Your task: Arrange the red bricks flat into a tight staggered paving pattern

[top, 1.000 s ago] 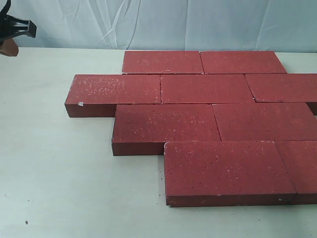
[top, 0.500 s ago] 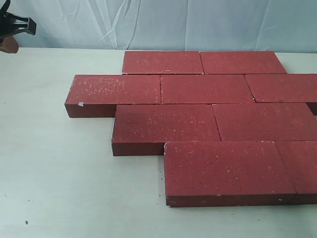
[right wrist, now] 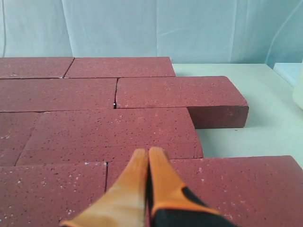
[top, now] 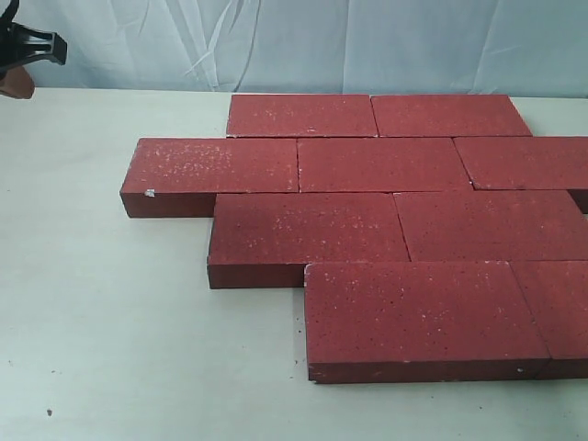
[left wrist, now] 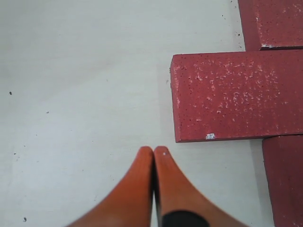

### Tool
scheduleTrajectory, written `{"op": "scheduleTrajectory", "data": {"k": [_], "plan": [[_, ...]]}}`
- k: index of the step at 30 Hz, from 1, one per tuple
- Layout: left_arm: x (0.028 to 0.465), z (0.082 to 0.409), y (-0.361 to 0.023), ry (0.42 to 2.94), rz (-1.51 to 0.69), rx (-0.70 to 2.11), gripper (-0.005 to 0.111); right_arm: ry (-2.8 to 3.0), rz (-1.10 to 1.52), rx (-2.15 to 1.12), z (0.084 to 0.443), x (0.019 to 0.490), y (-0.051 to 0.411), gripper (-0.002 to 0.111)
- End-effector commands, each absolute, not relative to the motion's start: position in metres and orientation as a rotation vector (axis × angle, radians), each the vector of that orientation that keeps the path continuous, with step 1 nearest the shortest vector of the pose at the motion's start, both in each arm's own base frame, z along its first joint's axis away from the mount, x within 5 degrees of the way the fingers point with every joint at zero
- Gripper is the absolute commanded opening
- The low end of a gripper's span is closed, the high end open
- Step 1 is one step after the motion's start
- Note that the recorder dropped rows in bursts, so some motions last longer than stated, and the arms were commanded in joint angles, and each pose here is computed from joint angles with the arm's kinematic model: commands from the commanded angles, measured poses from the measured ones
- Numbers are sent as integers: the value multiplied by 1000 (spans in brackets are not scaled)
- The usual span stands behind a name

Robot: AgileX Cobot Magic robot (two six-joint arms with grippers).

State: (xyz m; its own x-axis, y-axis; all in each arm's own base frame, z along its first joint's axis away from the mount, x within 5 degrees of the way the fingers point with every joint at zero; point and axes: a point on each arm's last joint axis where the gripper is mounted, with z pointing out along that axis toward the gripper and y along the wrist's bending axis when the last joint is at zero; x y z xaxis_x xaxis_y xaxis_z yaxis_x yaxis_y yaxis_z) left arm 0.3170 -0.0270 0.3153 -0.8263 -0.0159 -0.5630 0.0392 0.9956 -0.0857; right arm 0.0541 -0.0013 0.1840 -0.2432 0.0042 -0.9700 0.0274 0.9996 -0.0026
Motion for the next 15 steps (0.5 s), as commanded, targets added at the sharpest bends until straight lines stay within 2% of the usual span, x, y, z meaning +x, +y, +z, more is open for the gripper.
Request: {"op": "scheduleTrajectory", "data": {"k": [1,15], "plan": [[316,317,-28,2525,-124,21,0,1797,-32,22,185,54,-2,-1],[316,317,-28,2525,-124,21,0,1802,-32,22,184,54,-2,-1]]}}
